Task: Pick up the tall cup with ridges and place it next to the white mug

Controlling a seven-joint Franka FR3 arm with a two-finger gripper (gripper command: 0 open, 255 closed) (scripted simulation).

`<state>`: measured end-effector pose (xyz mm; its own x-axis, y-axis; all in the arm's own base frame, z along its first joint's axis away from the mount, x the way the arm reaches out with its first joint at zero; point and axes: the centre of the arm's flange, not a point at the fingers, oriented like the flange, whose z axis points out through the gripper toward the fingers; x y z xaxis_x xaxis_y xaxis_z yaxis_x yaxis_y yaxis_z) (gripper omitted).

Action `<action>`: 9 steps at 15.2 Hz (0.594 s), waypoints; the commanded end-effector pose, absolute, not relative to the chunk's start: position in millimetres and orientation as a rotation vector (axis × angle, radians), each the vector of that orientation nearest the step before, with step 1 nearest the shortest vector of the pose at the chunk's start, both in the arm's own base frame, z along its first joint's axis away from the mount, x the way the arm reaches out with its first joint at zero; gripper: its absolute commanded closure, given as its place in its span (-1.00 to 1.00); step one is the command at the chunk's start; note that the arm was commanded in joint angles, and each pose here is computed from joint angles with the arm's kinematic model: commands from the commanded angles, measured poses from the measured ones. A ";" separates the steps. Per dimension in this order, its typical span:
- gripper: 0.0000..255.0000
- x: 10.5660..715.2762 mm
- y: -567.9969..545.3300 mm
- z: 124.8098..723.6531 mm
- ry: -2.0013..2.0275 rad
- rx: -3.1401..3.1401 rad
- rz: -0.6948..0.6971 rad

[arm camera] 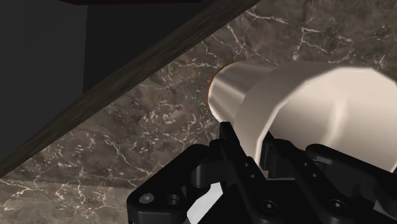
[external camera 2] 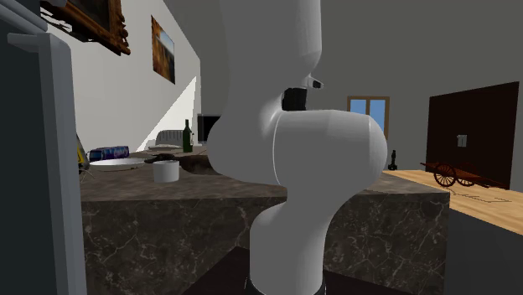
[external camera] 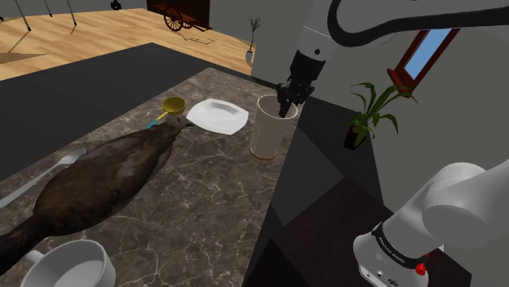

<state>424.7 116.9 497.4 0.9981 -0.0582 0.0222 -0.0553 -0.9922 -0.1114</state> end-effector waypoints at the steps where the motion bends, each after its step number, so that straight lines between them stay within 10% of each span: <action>1: 1.00 425.3 117.5 508.1 0.086 -3.029 -0.039; 9: 1.00 425.3 117.5 550.4 0.086 -3.029 -0.039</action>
<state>425.3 117.3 544.8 0.9981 -0.0579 0.0221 -0.0551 -0.9922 -0.1115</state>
